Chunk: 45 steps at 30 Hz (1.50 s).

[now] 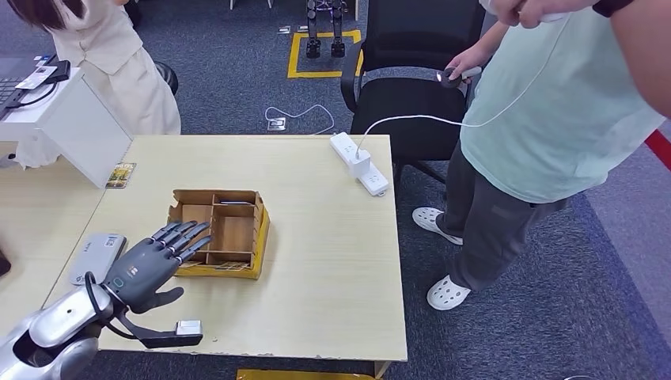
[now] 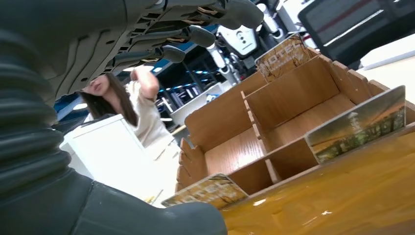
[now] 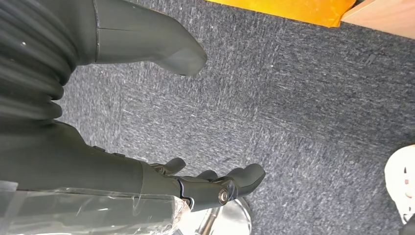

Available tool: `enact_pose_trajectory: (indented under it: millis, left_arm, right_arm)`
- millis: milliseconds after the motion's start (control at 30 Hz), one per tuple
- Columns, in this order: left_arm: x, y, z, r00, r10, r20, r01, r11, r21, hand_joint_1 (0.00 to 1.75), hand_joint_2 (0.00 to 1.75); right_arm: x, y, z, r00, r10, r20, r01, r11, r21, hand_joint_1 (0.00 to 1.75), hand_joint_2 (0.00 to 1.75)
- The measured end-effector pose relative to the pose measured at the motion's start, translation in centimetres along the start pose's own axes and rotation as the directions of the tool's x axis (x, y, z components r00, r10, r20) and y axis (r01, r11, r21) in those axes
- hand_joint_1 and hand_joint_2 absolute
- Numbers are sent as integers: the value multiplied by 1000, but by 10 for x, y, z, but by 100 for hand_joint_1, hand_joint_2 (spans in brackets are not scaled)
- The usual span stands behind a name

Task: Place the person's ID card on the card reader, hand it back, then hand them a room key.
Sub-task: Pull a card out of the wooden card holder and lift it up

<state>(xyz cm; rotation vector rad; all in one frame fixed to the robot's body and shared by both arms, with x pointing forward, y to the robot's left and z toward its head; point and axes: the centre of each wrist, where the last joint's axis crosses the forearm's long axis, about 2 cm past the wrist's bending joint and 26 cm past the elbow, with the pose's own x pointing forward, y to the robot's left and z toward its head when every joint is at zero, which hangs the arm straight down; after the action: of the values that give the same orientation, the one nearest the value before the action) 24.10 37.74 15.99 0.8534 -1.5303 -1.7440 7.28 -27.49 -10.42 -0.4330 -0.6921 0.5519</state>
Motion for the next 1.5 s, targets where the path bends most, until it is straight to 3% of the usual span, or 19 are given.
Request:
enact_pose_trajectory:
  millis: [300,533,867,1100,1233,1500]
  left_arm:
    - [28,-22,-22,985,-63,-163,78,993,90,0,175]
    - [31,-30,-31,950,-99,-297,133,987,94,0,175]
    - [25,-34,-30,923,-72,-377,119,987,104,0,175]
    - [21,-34,-30,920,-53,-387,104,988,111,0,175]
    - [18,-35,-29,915,-50,-399,95,991,92,172,175]
    - [14,-40,-27,917,-53,-396,81,995,52,175,175]
  right_arm:
    - [-3,0,2,1000,-16,-10,16,1000,-9,0,175]
    - [-5,1,3,1000,-15,-12,15,1000,-15,0,175]
    - [-7,2,4,1000,-16,-18,15,1000,-16,0,175]
    - [-8,2,5,1000,-21,-23,20,1000,-20,0,175]
    - [-8,2,5,999,-22,-23,21,1000,-21,0,175]
    - [-8,2,5,999,-26,-19,26,999,-25,0,175]
